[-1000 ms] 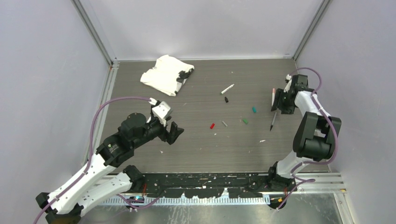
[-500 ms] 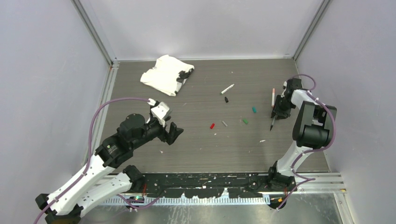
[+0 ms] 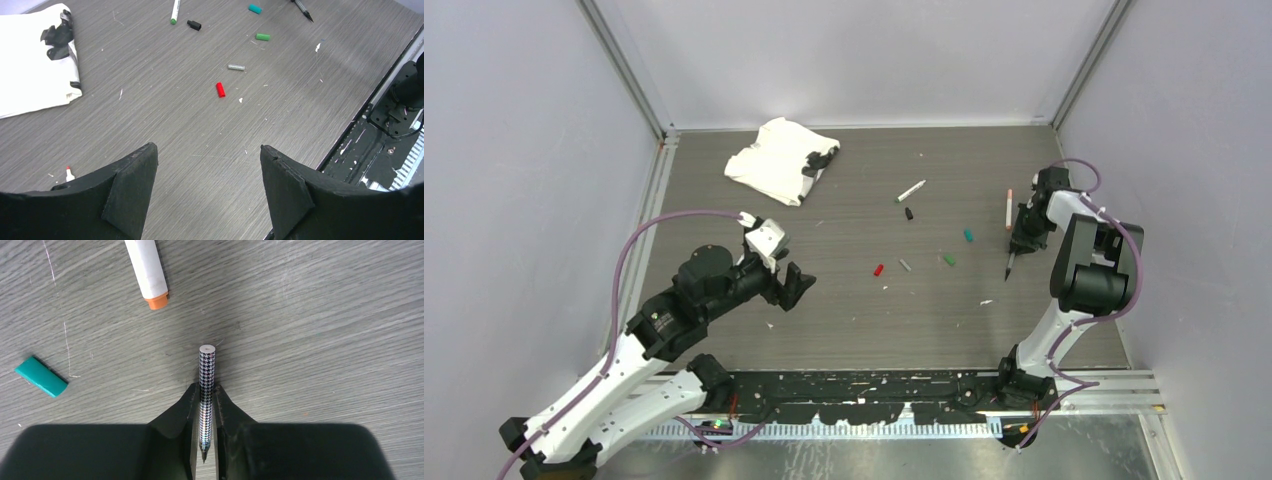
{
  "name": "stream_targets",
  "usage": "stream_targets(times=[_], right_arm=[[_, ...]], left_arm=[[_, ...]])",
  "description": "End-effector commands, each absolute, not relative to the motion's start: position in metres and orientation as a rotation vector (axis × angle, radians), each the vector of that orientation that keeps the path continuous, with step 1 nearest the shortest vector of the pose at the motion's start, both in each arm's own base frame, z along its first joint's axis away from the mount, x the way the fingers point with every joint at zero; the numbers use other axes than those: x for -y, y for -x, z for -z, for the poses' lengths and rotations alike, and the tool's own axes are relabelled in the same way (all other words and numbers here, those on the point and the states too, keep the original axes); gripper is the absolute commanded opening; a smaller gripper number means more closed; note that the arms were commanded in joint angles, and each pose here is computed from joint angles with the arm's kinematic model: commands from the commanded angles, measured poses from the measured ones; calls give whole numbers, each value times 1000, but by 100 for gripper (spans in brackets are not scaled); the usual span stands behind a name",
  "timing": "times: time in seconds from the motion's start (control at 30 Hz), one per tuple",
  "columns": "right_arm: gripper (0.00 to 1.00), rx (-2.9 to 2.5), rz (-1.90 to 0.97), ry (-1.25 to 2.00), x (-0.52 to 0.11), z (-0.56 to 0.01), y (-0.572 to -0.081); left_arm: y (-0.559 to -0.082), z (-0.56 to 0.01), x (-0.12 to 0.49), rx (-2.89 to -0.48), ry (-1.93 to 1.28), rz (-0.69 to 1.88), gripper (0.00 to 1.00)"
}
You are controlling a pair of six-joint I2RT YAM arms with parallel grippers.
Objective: Insert the pens into the pen caps
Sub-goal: Pick up the pen from the center of the board.
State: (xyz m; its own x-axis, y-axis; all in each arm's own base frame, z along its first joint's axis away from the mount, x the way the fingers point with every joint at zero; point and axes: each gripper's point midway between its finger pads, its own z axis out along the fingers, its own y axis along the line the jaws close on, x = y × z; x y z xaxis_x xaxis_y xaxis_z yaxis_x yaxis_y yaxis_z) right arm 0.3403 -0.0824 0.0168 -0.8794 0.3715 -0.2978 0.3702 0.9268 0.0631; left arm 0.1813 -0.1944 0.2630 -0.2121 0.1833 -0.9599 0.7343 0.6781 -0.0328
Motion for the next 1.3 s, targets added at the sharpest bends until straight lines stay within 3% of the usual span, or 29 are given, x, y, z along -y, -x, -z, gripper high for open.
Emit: stream_targets(times=[0.0, 0.23, 0.47, 0.67, 0.87, 1.03, 1.27], right_arm=[[5, -2749, 21, -536, 88, -25, -351], [1, -2626, -144, -531, 72, -71, -357], [1, -2347, -628, -369, 10, -157, -360], [1, -2036, -984, -130, -45, -243, -345], [1, -1720, -1368, 89, -105, -338, -324], [1, -1667, -1400, 235, -137, -332, -301], [1, -1696, -1436, 242, -147, -308, -295]], left_arm=[[-185, -274, 195, -1687, -730, 597, 76], [-189, -272, 191, -1666, -715, 570, 79], [-188, -270, 202, -1678, -732, 637, 84], [-175, -294, 249, -1695, -616, 1018, 84], [-184, -307, 290, -1541, -373, 1415, 84], [-203, -307, 309, -1436, -207, 1572, 80], [-213, -306, 362, -1396, -227, 1656, 70]])
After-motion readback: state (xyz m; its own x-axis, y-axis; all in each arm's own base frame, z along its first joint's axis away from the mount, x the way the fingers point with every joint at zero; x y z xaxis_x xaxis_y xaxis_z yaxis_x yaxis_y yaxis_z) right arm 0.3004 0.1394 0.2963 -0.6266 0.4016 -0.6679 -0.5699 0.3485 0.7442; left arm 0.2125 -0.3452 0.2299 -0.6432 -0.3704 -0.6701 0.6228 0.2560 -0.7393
